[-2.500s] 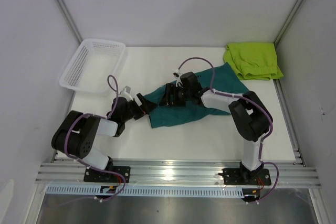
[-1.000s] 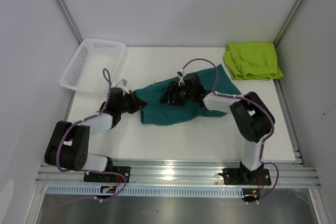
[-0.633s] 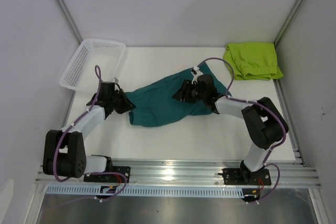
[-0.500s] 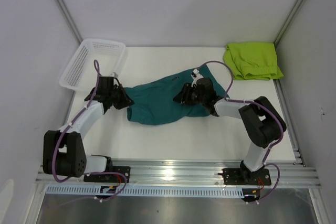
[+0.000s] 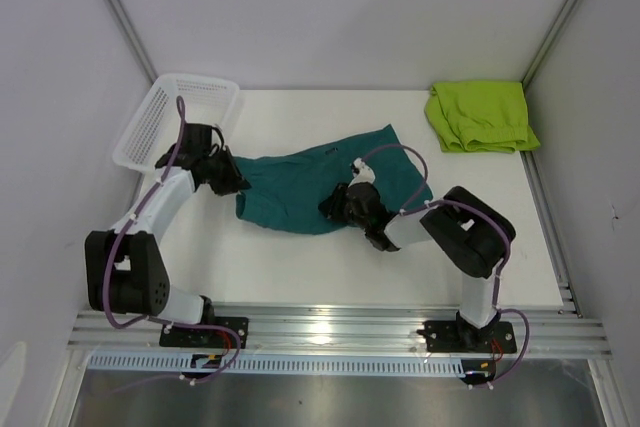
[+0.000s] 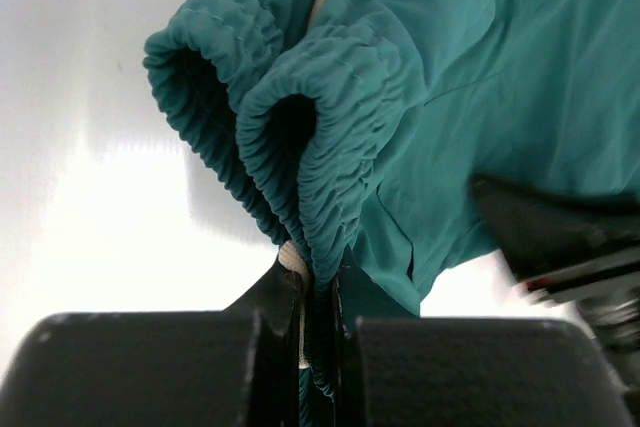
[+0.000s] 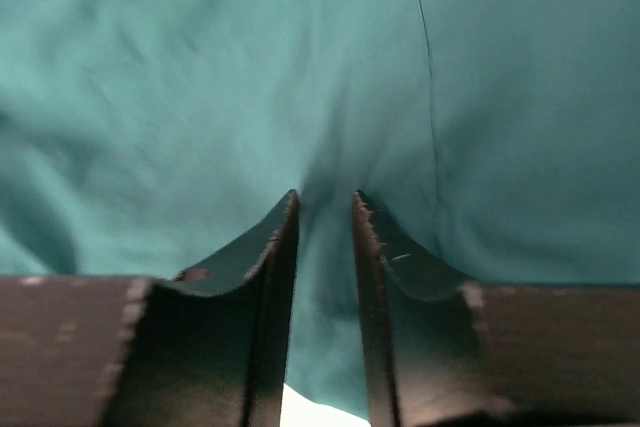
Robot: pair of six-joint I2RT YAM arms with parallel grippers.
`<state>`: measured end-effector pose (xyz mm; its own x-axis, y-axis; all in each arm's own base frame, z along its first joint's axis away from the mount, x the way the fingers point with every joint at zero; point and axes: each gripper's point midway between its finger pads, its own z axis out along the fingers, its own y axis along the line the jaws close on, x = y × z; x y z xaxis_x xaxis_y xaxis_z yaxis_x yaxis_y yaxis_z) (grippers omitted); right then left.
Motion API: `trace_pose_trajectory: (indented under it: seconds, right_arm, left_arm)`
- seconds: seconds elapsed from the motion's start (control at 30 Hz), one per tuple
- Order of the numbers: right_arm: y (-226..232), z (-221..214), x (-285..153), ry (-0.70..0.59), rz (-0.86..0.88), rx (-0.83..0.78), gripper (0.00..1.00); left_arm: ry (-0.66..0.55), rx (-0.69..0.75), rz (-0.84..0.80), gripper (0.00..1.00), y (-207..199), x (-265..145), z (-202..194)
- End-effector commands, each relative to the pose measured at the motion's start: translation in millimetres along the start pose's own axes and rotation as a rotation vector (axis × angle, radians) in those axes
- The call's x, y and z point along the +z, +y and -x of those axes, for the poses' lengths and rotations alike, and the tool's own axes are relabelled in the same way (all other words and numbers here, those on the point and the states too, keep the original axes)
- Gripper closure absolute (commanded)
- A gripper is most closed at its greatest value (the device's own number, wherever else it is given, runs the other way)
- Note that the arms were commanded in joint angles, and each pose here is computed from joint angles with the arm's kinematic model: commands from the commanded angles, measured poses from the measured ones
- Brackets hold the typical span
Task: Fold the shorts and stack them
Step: Fold the shorts
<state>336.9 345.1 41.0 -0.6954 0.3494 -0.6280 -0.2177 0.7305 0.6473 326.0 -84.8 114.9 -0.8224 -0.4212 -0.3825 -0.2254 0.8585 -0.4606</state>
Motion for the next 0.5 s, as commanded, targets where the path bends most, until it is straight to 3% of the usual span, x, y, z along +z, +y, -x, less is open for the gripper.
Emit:
trace_pose_trajectory:
  seconds: [0.0,0.13,0.47]
  right_arm:
    - [-3,-4,4,-0.170,-0.104,0.010,0.71]
    - [6,-37,20,-0.166,-0.108,-0.003,0.76]
    - [65,-79,32,-0.081,-0.005,-0.078,0.74]
  left_arm:
    - [-0.025,0.026,0.006,1.00,-2,-13,25]
    - [-0.023,0.045,0.045,1.00,0,-16,39]
    - [-0.028,0.142,0.176,1.00,7,-38,73]
